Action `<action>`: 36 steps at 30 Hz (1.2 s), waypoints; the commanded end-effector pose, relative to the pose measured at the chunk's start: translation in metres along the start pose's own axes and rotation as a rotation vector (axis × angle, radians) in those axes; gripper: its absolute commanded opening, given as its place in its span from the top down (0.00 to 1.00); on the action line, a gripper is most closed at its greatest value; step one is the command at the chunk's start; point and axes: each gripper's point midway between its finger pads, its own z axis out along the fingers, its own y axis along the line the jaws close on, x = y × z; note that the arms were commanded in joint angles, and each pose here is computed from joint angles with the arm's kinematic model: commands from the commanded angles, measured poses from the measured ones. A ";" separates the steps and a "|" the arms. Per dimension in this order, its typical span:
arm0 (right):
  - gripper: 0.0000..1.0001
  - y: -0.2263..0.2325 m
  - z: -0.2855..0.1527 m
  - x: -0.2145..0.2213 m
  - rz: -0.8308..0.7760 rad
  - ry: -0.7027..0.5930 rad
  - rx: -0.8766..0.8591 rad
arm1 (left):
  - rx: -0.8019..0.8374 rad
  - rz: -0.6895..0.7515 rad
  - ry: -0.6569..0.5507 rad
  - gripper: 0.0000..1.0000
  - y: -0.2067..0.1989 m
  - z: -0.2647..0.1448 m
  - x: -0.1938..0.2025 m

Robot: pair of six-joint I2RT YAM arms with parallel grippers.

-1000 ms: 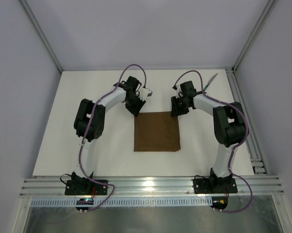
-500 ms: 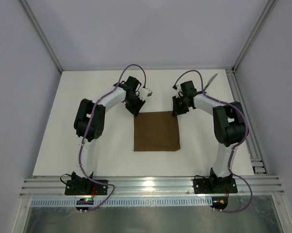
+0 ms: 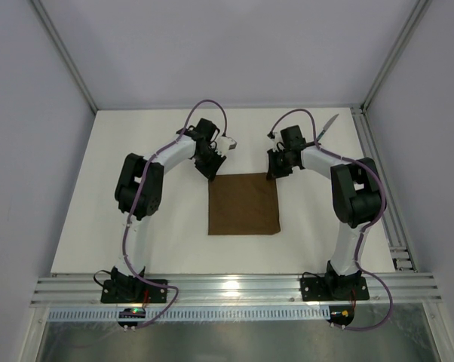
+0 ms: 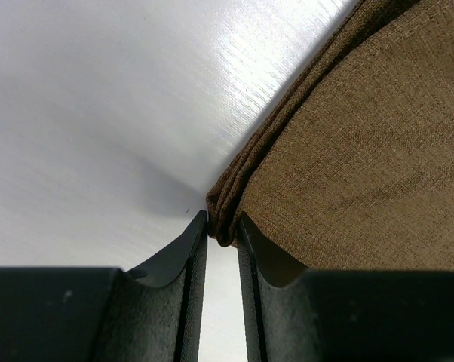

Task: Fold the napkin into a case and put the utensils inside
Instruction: Pick up the top corner of the square-folded napkin from the center of the board, then fold the top corner of the square-folded napkin at the center of the board.

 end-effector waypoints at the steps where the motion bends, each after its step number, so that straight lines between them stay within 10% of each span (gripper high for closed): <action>1: 0.95 0.005 -0.004 -0.018 -0.014 -0.051 -0.008 | 0.015 -0.019 -0.013 0.77 -0.002 0.001 -0.001; 14: 0.96 0.043 -0.056 -0.042 -0.042 -0.217 -0.101 | -0.007 -0.038 -0.037 0.78 0.003 -0.004 -0.007; 36: 0.96 0.203 -0.038 0.083 -0.089 -0.100 -0.325 | 0.000 -0.104 -0.067 0.78 0.007 -0.010 -0.008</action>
